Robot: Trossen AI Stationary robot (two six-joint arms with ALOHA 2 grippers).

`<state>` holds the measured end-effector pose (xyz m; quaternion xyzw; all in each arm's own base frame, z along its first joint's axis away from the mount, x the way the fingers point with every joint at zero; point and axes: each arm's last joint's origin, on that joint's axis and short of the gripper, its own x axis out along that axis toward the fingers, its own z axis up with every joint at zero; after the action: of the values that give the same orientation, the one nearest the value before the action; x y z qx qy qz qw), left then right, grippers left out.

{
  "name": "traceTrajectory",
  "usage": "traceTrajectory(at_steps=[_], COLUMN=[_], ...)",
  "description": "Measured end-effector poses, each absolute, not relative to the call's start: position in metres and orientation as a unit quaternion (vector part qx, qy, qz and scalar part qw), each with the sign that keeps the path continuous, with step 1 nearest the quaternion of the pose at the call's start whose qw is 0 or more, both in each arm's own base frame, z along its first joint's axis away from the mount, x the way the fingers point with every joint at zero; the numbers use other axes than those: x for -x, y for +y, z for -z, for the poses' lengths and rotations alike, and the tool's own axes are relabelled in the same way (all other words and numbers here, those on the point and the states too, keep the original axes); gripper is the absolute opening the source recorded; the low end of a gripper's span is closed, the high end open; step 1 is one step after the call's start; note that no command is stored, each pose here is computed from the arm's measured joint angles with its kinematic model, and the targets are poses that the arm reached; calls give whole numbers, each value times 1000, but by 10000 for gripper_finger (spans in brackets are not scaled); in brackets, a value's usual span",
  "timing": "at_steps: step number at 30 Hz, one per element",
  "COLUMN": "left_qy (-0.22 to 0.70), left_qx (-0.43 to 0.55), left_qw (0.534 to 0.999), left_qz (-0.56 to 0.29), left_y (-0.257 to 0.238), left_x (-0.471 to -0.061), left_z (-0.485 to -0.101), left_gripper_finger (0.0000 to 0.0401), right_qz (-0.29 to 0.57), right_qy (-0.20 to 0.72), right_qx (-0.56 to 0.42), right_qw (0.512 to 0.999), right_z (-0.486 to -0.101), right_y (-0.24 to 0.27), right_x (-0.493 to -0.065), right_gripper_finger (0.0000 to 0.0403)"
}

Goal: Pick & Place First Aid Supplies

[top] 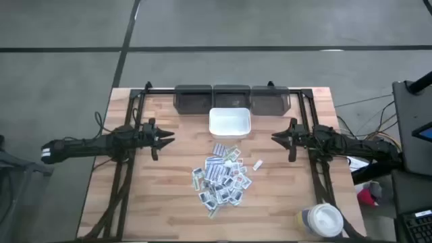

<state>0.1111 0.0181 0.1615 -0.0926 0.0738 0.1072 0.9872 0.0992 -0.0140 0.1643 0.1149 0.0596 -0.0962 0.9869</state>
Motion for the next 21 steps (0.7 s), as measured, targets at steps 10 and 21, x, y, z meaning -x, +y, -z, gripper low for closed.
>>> traceTrajectory(at_steps=[10,21], left_qy=[74,74], left_qx=[93,93], left_qw=[987,987], left_qz=[-107,-107], left_y=[18,18], left_x=[-111,-111], left_z=[-162,-161], left_gripper_finger=[120,120], right_qz=[96,96], right_qy=[60,60], right_qx=[-115,-115], right_qw=[987,987], right_z=[-164,-164], right_y=[-14,-14], right_x=[-99,-99], right_gripper_finger=[67,85])
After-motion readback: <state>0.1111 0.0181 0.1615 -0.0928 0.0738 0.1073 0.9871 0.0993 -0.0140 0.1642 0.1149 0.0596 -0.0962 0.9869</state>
